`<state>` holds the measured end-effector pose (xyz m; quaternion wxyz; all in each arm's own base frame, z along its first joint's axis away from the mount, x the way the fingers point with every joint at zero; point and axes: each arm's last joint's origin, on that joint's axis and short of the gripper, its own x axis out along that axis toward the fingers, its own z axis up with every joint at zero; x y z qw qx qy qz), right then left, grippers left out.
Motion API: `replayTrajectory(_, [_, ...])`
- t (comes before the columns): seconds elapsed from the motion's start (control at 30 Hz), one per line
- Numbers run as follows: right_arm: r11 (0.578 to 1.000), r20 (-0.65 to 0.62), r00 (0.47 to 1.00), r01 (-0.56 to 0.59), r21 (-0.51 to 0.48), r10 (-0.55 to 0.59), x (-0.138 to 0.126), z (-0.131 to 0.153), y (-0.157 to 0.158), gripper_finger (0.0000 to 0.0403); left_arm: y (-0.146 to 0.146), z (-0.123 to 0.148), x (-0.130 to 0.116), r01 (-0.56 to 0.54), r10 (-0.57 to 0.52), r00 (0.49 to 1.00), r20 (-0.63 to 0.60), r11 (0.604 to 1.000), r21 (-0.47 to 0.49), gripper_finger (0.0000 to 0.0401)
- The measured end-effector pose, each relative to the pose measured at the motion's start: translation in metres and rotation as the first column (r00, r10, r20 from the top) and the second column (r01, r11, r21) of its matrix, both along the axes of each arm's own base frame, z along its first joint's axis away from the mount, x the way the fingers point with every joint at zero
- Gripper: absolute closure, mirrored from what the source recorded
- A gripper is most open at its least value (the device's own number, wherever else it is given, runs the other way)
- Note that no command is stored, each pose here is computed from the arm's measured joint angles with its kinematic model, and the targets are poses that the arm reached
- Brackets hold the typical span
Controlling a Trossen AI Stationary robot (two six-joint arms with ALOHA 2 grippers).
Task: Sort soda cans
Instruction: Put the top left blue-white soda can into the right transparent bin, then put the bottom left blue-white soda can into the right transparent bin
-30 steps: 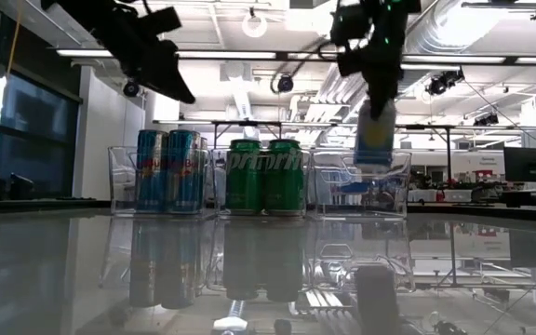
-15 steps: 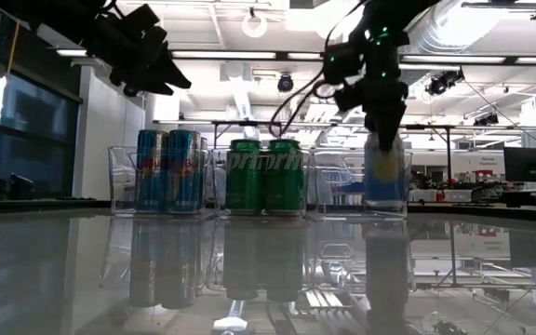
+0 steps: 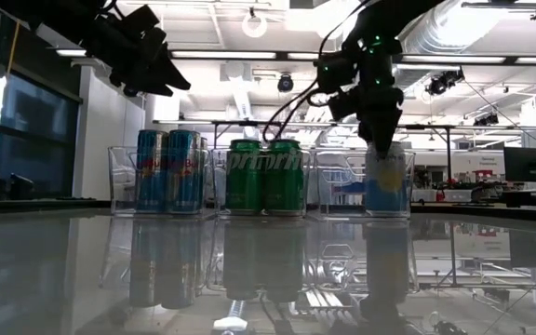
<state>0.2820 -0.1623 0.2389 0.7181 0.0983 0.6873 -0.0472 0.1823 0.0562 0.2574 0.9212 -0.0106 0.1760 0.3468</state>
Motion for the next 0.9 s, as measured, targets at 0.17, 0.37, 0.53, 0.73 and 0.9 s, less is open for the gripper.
replayTrajectory(0.17, [1.000,0.039,0.999,0.002,-0.021,-0.001,0.005,0.019,-0.003,0.0050,0.000,0.000,0.000,0.000,0.000,1.000,-0.004,1.000,0.005,0.0068])
replayTrajectory(0.37, [0.994,0.055,0.998,0.032,-0.107,-0.026,0.005,0.060,0.001,0.0049,0.000,0.000,0.000,0.000,0.000,1.000,-0.009,1.000,0.004,0.0068])
replayTrajectory(0.53, [0.968,0.180,0.984,0.050,-0.247,-0.005,-0.004,0.105,0.040,0.0048,0.000,-0.003,-0.002,-0.007,0.007,1.000,-0.027,1.000,-0.016,0.0068])
replayTrajectory(0.73, [0.937,0.420,0.905,0.084,-0.338,0.070,-0.022,0.134,0.130,0.0048,-0.002,-0.004,-0.002,-0.006,0.005,0.999,-0.034,1.000,-0.030,0.0068])
replayTrajectory(0.9, [0.943,0.586,0.810,0.166,-0.287,0.036,-0.034,0.124,0.200,0.0048,-0.006,-0.003,0.000,0.018,-0.019,1.000,-0.022,0.999,-0.028,0.0068])
